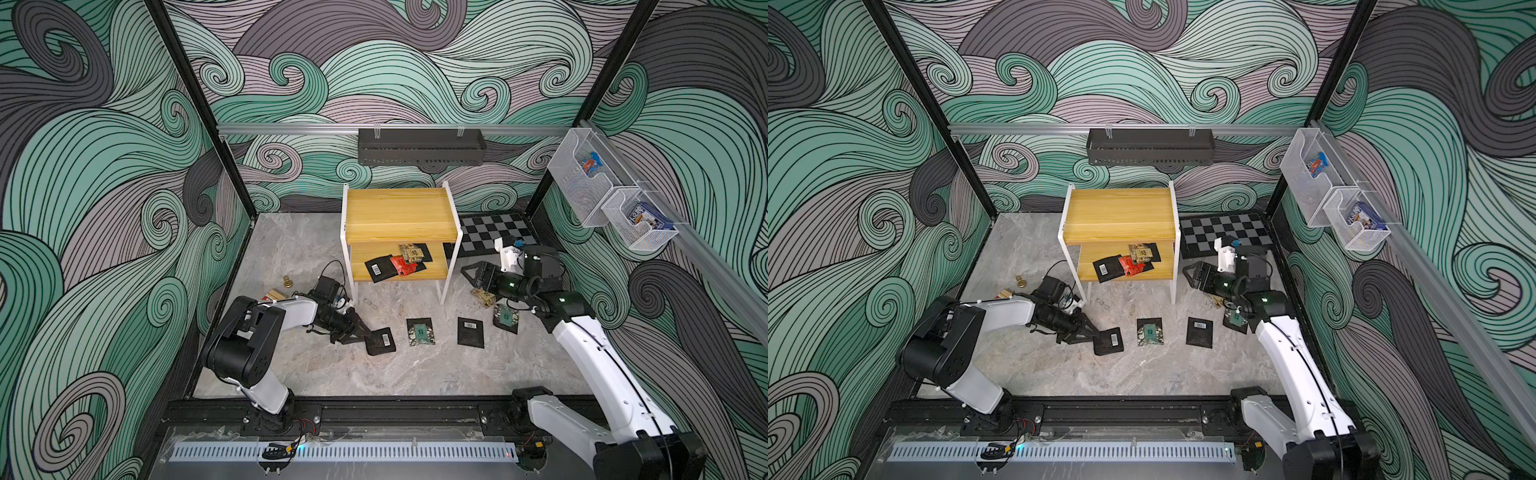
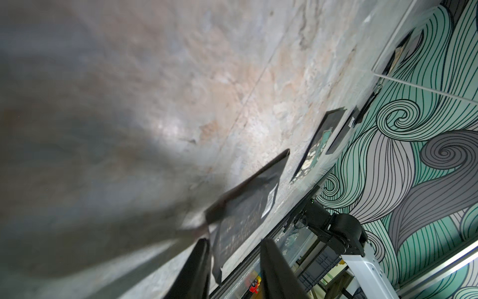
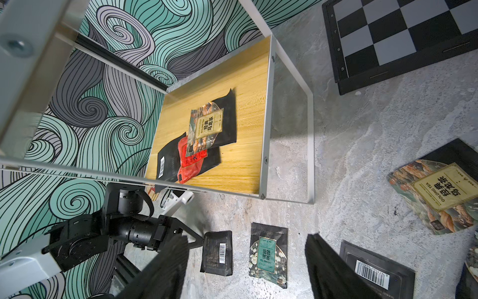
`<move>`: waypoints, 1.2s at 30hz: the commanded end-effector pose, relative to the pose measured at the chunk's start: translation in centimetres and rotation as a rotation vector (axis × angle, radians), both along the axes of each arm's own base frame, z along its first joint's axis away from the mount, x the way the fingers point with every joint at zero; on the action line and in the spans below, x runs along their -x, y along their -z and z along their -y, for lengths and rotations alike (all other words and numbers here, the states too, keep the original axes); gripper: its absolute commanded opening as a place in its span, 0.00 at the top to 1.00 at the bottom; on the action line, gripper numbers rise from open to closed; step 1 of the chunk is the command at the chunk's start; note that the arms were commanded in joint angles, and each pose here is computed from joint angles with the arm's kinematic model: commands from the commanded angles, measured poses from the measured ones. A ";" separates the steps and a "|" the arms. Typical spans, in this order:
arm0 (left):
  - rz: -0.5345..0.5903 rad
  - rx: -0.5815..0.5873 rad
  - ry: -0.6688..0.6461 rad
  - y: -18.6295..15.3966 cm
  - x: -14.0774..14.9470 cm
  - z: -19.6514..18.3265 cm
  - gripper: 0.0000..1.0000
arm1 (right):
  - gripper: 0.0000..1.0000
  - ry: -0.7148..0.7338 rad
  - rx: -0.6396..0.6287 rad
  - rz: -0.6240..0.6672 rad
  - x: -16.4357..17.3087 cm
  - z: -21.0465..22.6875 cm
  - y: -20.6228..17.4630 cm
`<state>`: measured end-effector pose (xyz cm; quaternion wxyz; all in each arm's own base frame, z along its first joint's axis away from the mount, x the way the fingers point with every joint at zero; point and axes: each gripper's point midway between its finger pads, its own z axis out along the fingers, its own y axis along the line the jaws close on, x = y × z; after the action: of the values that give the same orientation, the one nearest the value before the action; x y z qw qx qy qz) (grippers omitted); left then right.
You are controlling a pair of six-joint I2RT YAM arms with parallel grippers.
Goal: Remove the tea bags from the shelf
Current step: Place the tea bag at the center of the board, then pick up the tea bag from the shelf.
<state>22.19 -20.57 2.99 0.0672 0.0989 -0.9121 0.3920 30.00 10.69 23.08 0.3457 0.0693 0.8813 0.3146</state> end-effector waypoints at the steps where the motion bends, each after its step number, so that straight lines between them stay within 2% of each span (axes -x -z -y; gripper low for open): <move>1: 0.091 -0.015 0.024 -2.1 -0.9 -0.1 0.57 | 0.25 0.007 0.018 0.018 -0.5 0.4 0.0; 5: 0.123 -0.043 0.014 -3.4 -1.0 -0.9 0.54 | 0.25 0.005 0.020 0.024 -0.6 0.3 -0.1; 23: 0.249 -0.082 -0.100 -8.7 -1.4 -5.5 0.54 | 0.25 -0.002 0.008 0.024 -0.1 0.2 0.0; 30: 0.289 -0.077 -0.171 -10.4 -2.1 -7.3 0.54 | 0.25 -0.014 -0.002 0.023 0.2 0.0 0.0; 36: 0.334 -0.087 -0.255 -12.3 -3.8 -9.3 0.49 | 0.25 -0.019 -0.010 0.020 0.4 -0.1 0.0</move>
<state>25.12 -12.00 13.44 -0.1129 0.1524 -0.9094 0.3702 29.78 10.76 22.84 0.3454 0.0653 0.8812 0.3160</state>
